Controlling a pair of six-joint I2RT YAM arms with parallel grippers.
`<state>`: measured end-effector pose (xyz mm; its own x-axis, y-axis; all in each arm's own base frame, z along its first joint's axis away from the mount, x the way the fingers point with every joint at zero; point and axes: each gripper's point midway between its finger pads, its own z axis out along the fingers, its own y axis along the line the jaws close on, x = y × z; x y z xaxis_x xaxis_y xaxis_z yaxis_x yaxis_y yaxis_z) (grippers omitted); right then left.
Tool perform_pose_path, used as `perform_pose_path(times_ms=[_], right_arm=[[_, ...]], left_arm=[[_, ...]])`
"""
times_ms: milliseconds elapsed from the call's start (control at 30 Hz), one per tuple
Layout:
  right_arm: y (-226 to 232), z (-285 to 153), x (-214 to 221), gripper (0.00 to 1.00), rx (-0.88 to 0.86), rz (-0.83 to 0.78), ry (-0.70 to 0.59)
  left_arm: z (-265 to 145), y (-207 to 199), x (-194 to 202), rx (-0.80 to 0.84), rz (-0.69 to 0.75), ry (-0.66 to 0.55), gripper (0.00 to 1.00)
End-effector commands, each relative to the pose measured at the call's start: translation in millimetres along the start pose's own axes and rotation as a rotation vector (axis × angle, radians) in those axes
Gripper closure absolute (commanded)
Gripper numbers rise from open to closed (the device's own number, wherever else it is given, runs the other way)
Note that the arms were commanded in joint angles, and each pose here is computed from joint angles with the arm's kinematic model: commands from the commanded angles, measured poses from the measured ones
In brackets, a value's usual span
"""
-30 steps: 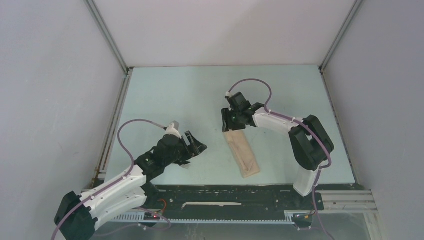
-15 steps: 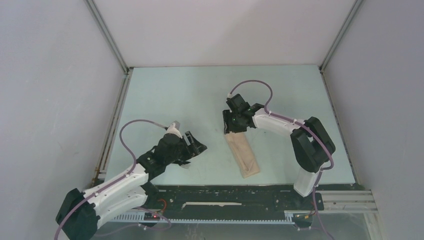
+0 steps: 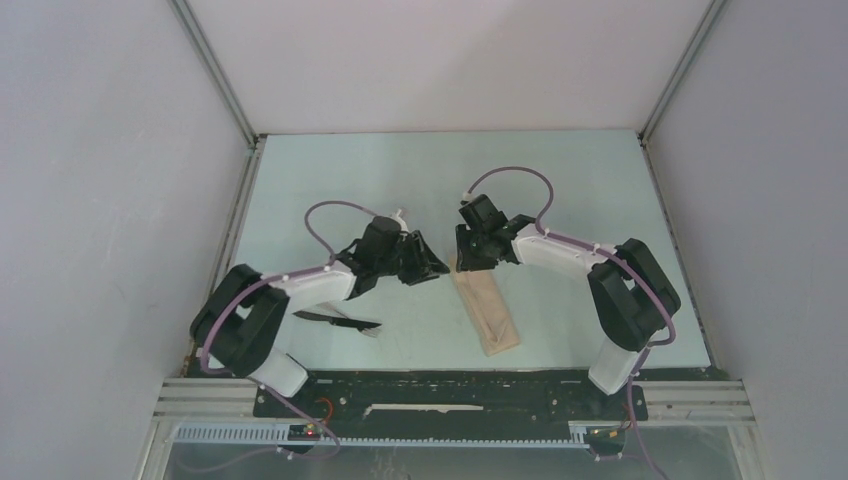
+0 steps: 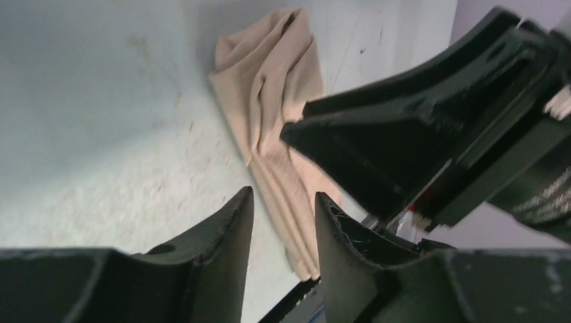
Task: Fold the napkin into a case and place the utensils inside
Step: Pick up the top corner of the smaller rectangle folded napkin from the center of the board.
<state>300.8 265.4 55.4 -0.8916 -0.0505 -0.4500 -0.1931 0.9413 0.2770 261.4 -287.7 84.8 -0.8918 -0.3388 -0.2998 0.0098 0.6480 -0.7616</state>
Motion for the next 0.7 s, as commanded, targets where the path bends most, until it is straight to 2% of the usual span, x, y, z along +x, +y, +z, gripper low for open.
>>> perform_pose_path(times_ms=[0,267,533,667], right_arm=[[-2.2,0.0,-10.3,0.55,0.026,-0.026,-0.058],[-3.2,10.5,-6.7,0.59,0.021,-0.046,-0.057],[-7.1,22.3,0.6,0.57,0.038,-0.048,-0.038],[-9.1,24.9,-0.1,0.61,0.057,-0.064,-0.048]], left_arm=[[21.0,-28.6,-17.7,0.1,0.052,0.017,0.59],[47.9,-10.9,-20.0,0.046,0.042,0.036,0.7],[58.4,6.4,-21.9,-0.004,0.058,0.032,0.73],[67.5,14.2,-20.8,-0.019,0.054,0.044,0.75]])
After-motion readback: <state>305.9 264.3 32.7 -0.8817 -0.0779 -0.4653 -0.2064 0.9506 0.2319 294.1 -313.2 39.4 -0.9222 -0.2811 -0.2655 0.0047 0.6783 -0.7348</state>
